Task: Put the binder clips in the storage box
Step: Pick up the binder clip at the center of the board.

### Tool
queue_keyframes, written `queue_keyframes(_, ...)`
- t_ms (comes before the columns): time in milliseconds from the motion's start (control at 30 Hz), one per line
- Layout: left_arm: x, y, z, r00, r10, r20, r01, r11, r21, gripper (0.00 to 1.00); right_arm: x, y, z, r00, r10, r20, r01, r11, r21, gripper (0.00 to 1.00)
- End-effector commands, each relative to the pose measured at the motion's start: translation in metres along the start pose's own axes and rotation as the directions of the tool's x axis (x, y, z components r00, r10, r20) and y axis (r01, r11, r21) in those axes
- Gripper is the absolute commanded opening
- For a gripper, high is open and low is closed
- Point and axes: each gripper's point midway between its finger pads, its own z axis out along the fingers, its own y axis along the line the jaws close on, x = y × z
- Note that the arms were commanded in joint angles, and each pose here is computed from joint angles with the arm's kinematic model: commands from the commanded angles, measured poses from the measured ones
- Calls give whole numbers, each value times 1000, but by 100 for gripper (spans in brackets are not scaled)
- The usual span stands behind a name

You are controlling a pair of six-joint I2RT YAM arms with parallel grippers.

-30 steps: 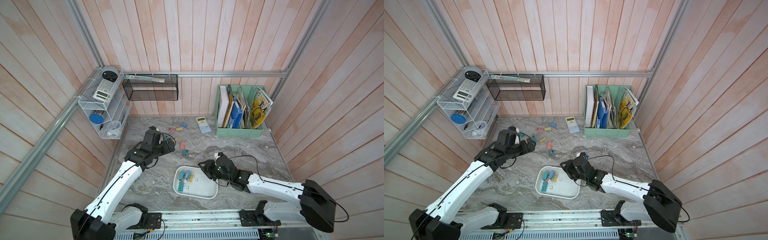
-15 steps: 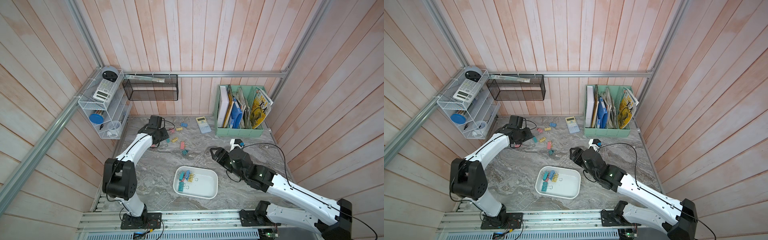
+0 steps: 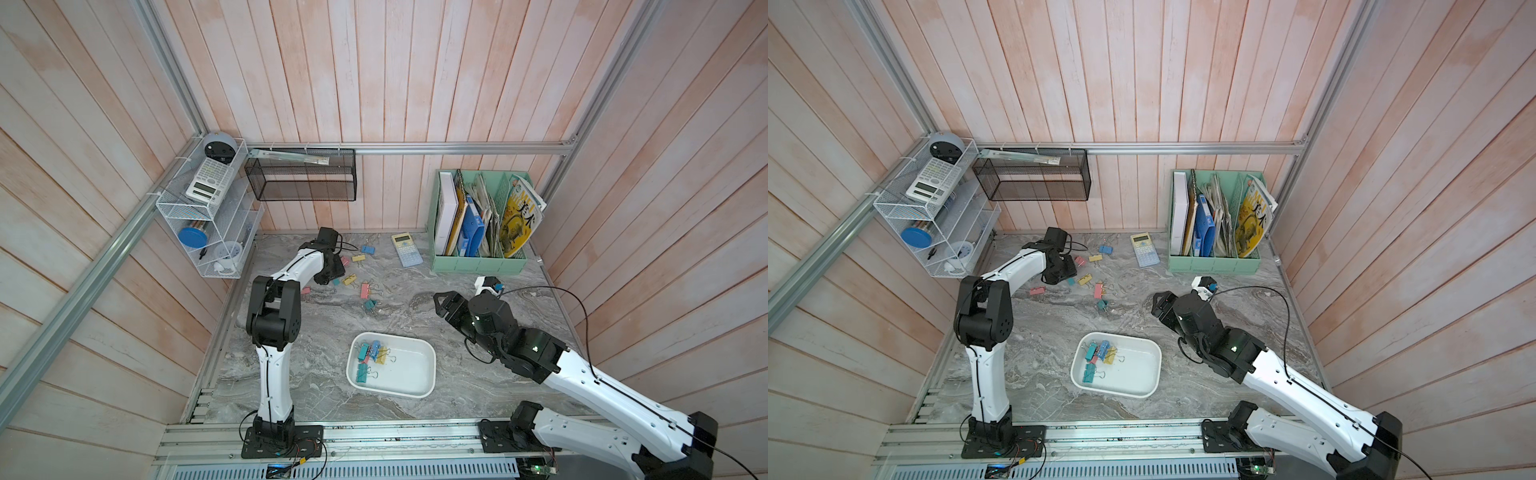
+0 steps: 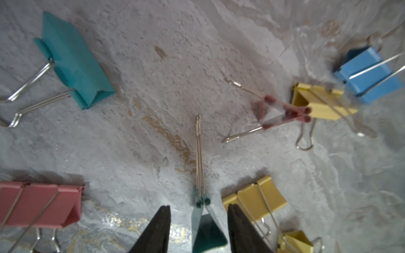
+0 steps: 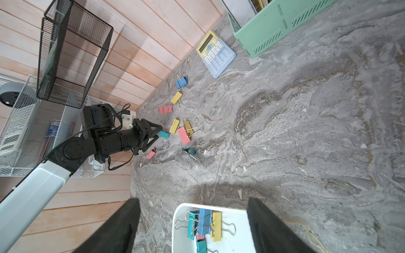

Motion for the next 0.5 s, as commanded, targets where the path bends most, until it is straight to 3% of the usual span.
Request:
queue_keyframes(0, 0, 0, -1, 999, 25, -33, -25, 1000, -2, 37, -6, 0, 3, 1000, -7, 5, 7, 1000, 20, 83)
queue_keyframes(233, 6, 7, -28, 997, 64, -48, -64, 998, -7, 15, -11, 8, 34, 994, 39, -101, -37, 999, 13, 83)
queue_keyframes(467, 19, 20, -63, 994, 65, -91, -62, 997, 36, 10, -13, 29, 60, 979, 0, -203, -5, 1000, -24, 83)
